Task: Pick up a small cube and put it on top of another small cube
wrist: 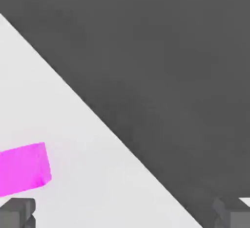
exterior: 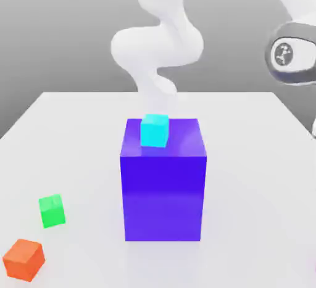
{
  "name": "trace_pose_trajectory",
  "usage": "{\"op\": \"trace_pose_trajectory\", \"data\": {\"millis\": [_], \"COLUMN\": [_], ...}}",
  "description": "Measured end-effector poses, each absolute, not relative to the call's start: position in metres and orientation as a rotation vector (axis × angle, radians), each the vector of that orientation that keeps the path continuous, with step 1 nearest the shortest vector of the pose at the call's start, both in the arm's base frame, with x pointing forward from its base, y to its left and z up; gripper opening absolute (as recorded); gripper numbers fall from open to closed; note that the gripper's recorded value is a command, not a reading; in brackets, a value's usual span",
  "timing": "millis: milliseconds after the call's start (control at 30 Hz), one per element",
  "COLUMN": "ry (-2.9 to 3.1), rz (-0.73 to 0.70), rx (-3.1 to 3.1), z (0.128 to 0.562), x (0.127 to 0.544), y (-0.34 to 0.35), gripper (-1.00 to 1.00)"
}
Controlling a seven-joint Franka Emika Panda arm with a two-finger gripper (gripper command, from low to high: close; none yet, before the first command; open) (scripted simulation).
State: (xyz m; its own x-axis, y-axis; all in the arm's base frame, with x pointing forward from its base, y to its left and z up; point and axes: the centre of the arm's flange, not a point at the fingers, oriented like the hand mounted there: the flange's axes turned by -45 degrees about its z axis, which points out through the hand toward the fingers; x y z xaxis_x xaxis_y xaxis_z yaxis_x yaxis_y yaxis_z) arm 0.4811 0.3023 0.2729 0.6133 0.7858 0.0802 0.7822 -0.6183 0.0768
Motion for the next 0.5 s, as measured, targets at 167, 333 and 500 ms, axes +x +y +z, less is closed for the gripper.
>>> {"op": "trace_pose_trajectory", "data": {"millis": [167, 333, 500], "ry": [1.553, 1.572, 1.572], "rz": [0.014, 0.001, -0.001], "rx": [2.727, 2.72, 2.72], "z": [0.188, 0.132, 0.127], "x": [0.45, 0.446, 0.446], "y": [0.341, 0.344, 0.344], "gripper": [0.0, -1.0, -1.0]}}
